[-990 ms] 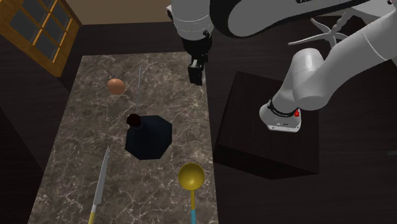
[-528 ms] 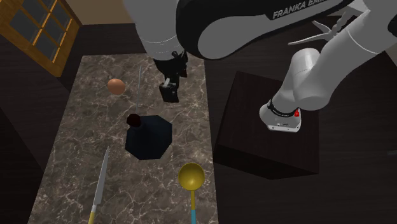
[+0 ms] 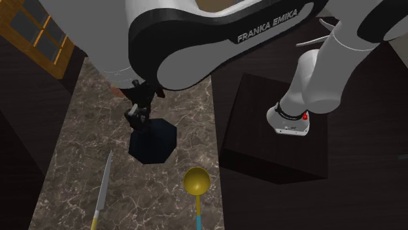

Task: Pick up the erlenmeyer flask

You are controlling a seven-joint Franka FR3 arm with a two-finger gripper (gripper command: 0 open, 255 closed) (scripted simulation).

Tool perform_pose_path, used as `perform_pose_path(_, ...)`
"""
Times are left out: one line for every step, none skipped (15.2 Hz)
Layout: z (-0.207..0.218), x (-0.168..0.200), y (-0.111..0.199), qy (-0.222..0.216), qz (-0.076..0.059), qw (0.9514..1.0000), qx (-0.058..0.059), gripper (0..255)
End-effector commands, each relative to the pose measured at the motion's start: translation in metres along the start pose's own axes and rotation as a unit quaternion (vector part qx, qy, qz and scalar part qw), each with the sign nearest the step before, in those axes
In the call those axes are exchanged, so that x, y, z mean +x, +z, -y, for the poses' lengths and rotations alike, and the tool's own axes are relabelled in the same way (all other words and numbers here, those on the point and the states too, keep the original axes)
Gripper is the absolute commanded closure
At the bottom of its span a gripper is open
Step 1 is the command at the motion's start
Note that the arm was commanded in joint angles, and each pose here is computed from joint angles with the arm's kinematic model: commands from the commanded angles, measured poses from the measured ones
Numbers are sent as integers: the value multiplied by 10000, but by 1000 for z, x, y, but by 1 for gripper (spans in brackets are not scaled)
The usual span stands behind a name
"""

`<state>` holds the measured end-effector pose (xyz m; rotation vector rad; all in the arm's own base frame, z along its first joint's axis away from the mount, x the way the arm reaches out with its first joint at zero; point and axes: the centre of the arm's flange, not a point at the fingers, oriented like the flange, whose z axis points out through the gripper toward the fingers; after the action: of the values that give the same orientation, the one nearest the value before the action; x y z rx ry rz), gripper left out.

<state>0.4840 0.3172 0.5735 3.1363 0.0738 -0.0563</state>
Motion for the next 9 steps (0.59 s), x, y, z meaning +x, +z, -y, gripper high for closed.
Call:
perform_pose_path(24,14,-6,33,-47,10000,25,0)
perform_pose_path(35,20,-7,43,-70,10000,35,0)
perform_pose_path(45,27,-9,53,-94,9999,45,0)
perform_pose_path(45,27,-9,54,-95,9999,45,0)
perform_pose_path(45,28,-3,54,-95,9999,45,0)
perform_pose_path(45,28,2,53,-95,9999,45,0)
perform_pose_path(45,28,7,54,-95,9999,45,0)
perform_pose_path(46,28,12,54,-95,9999,45,0)
perform_pose_path(46,28,18,54,-95,9999,45,0)
